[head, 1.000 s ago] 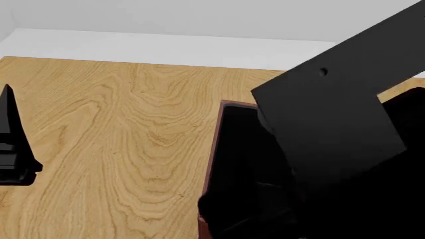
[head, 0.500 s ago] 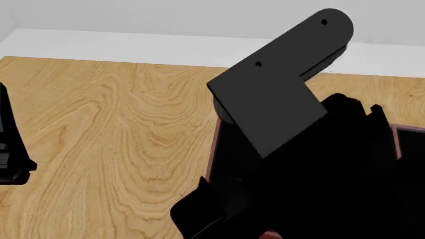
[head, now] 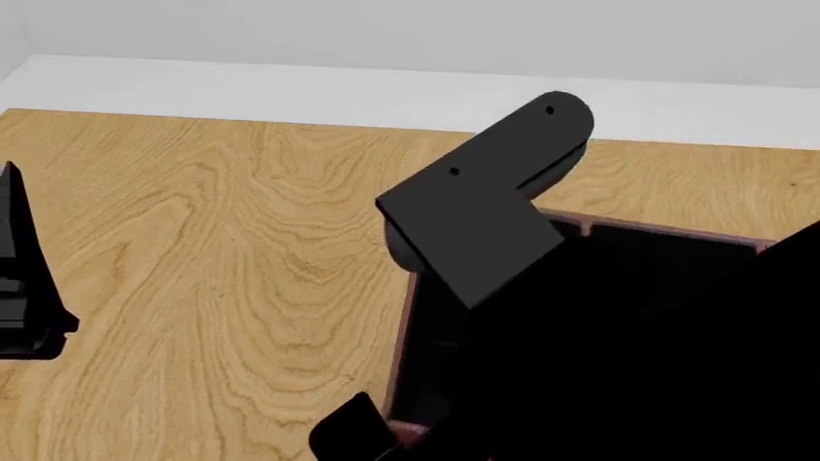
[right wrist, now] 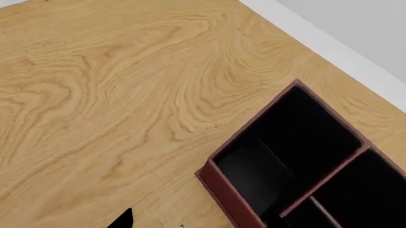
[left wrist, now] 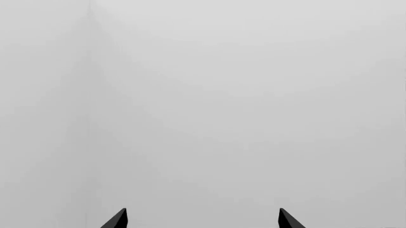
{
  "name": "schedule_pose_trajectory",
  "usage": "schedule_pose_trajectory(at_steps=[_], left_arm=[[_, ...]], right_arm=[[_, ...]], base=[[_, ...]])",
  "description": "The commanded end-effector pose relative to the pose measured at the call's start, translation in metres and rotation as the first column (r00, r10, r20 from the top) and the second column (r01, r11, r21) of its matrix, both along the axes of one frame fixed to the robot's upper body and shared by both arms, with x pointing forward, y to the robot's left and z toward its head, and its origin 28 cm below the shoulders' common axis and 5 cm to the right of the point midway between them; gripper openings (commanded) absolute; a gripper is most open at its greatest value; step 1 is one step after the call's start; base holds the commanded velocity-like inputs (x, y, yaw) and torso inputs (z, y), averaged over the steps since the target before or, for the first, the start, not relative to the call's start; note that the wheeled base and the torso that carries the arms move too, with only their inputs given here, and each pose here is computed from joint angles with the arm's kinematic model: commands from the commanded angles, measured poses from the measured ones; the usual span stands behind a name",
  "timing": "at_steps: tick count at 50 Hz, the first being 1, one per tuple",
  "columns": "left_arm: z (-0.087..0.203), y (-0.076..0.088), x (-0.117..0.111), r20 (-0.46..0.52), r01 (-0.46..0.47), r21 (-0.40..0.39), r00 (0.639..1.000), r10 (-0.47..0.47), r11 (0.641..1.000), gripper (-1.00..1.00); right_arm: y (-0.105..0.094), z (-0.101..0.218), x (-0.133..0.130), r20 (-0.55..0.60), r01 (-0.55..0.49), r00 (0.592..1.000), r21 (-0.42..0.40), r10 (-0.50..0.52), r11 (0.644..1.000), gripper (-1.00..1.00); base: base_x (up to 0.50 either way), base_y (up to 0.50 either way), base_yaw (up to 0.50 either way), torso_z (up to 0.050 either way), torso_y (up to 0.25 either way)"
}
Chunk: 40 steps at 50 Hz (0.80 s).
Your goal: Pick up the book and place it in the back compartment of the caddy.
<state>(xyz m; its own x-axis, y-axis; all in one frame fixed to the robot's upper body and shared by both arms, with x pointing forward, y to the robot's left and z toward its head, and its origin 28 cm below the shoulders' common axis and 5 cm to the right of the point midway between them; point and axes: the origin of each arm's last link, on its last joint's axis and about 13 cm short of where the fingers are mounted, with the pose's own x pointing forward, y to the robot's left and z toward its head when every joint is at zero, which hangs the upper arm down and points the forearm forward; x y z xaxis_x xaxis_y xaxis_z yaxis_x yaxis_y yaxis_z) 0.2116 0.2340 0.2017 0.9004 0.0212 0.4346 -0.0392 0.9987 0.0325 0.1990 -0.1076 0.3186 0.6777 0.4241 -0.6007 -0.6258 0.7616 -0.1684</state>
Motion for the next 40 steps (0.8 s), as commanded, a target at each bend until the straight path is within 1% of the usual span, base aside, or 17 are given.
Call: schedule_pose_trajectory(at_steps=[1,9,19,25,40], left_arm=[[0.000,0.000,0.000,-0.001,0.001,0.003,1.000,-0.001,1.000,1.00],[0.000,0.000,0.000,0.000,0.000,0.004,1.000,0.000,1.000,1.00],[0.000,0.000,-0.001,0.001,-0.001,0.003,1.000,0.001,1.000,1.00],[0.001,0.001,-0.001,0.003,-0.001,0.001,1.000,0.001,1.000,1.00],[-0.001,-0.002,-0.001,-0.002,0.008,0.009,1.000,-0.008,1.000,1.00]], right_arm=[[0.004,-0.016,0.006,-0.107,-0.023,0.994,0.013,0.025,1.000,1.00],[0.006,-0.026,0.001,-0.155,-0.060,0.986,-0.014,0.057,0.998,1.00],[0.010,-0.027,-0.005,-0.163,-0.105,0.982,-0.035,0.098,0.994,1.00],[0.009,-0.029,-0.006,-0.182,-0.105,0.979,-0.053,0.094,0.993,1.00],[0.001,-0.039,0.001,-0.210,-0.075,0.976,-0.049,0.063,0.996,1.00]], base=[[0.00,0.00,0.00,0.000,0.000],[0.00,0.00,0.00,0.000,0.000],[0.00,0.00,0.00,0.000,0.000],[0.00,0.00,0.00,0.000,0.000],[0.00,0.00,0.00,0.000,0.000]])
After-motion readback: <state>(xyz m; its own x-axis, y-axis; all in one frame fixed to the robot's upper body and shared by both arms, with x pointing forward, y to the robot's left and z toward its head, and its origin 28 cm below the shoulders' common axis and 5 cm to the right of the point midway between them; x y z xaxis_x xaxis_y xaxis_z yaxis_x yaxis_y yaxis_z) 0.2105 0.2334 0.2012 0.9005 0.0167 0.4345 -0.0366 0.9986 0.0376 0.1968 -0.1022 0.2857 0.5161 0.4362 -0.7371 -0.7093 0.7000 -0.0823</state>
